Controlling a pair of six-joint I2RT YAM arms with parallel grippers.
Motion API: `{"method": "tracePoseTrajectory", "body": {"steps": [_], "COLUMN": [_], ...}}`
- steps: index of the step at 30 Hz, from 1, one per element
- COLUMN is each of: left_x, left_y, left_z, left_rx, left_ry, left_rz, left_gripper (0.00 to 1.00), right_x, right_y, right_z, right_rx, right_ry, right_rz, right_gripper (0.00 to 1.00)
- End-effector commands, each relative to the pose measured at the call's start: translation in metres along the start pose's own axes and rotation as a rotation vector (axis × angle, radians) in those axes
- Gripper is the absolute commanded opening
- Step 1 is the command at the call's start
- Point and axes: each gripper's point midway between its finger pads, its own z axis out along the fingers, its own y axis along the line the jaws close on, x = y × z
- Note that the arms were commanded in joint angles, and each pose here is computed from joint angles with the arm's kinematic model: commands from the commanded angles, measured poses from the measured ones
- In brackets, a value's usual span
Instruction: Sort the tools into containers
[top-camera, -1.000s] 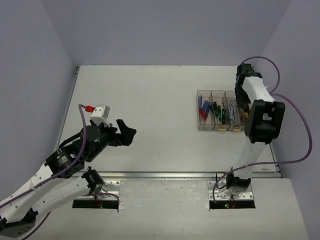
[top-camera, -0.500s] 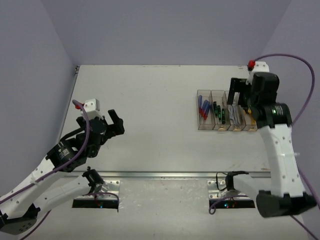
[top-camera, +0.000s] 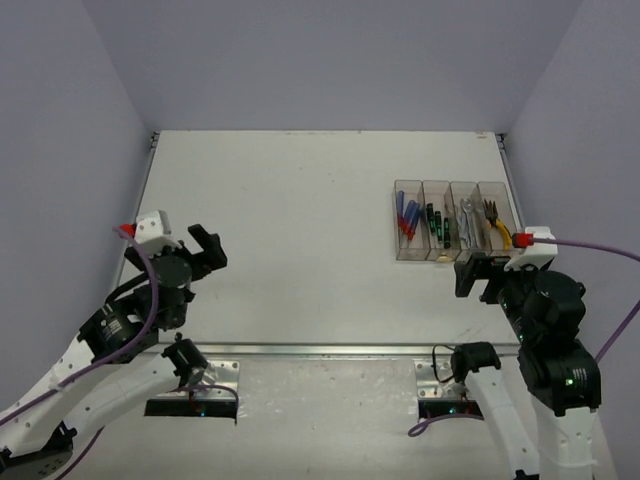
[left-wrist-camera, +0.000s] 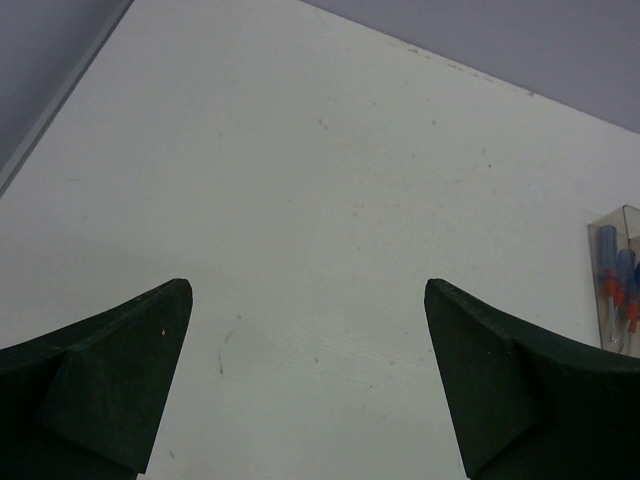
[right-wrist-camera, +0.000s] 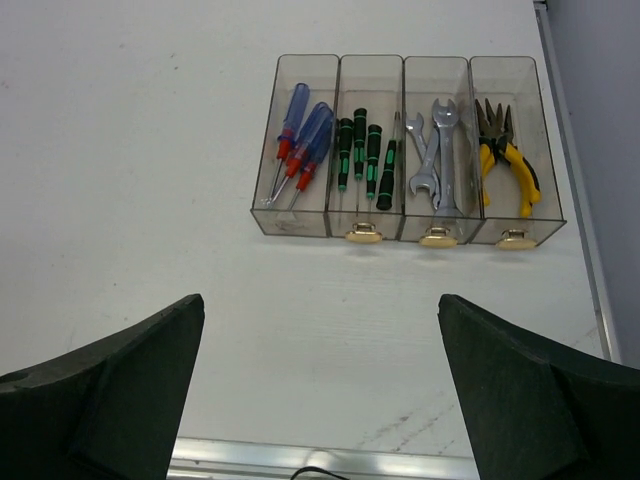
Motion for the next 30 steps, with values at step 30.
{"method": "tracePoseTrajectory", "body": {"steps": [30], "left_x": [-0.015], "left_y": [0.028], "left_z": [0.009], "left_rx": [-0.058], "left_ry": [-0.137], "left_rz": [-0.122], "left_gripper": [1.0], "right_x": [0.018], "right_y": [-0.007], "right_z": [0.001], "right_rx": [0.029], "right_ry": [-0.087], "right_rz": [-0.031], "right_gripper": [0.99]}}
